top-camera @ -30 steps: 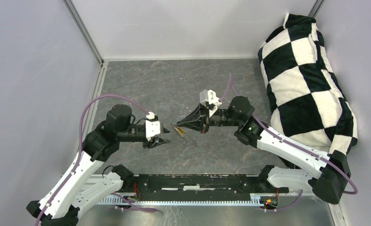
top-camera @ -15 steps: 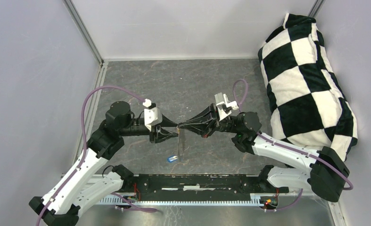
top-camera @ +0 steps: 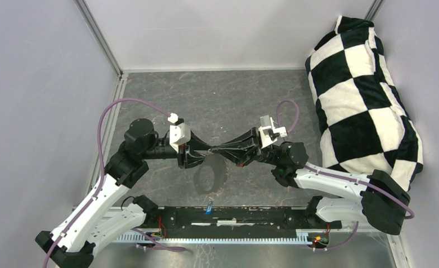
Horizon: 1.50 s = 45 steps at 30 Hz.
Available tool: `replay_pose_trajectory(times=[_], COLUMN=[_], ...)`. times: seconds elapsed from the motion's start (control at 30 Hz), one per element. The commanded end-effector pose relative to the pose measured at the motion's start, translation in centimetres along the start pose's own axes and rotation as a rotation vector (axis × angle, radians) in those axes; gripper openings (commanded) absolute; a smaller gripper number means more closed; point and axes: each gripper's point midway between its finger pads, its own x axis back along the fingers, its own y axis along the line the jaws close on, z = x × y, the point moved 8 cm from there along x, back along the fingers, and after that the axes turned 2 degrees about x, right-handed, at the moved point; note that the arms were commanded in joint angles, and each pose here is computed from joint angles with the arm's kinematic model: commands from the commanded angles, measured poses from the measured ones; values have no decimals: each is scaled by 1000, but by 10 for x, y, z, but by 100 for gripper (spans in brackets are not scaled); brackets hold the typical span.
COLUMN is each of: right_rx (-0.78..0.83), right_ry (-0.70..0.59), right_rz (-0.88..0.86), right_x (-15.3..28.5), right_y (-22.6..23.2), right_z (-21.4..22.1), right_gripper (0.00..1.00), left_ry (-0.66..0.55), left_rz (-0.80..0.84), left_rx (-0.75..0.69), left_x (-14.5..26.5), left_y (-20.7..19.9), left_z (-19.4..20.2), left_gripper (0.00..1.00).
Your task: Put the keys on the keyring
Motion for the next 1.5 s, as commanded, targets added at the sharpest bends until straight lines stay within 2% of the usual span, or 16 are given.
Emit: replay_pose_trajectory(times=[0.0,0.13,0.33,0.47,0.6,0.7,0.9,1.03,1.23,1.47], right_rx=[62,46,28,5,-16,-21,-23,-27,-54,-88], right_ry=[-115,-115,-109,-123,-128,-125,-112,-107,-121,-140], right_rz=[37,44,47,26,13,9,18,31,61,74], right_x=[-2,-2,0,-2,-4,-5,-5,-5,-7,-8], right_y=[0,-1,-1,0,0,-1,-2,-3,-6,-8], right_z=[-20,-17,-13,-12,-10,-9,-7,-6,-6,-3], right_gripper=[0,0,0,0,0,0,0,0,0,0], left_ry=[7,18,-24,-43,-44,-48,-57,-45,-48,-24], left_rz=[11,-51,-144,-155,-156,-156,-146,-139,-140,-57], left_rx=[-116,-238,-346,-358,-354,-356,-366,-407,-607,-802], left_x=[9,15,20,20,19,18,20,24,30,30], left_y=[-6,-2,4,5,6,7,3,1,-1,-3], left_z=[-4,-4,-14,-14,-13,-14,-16,-15,-15,-10], left_gripper=[45,40,40,50,52,45,24,23,11,6])
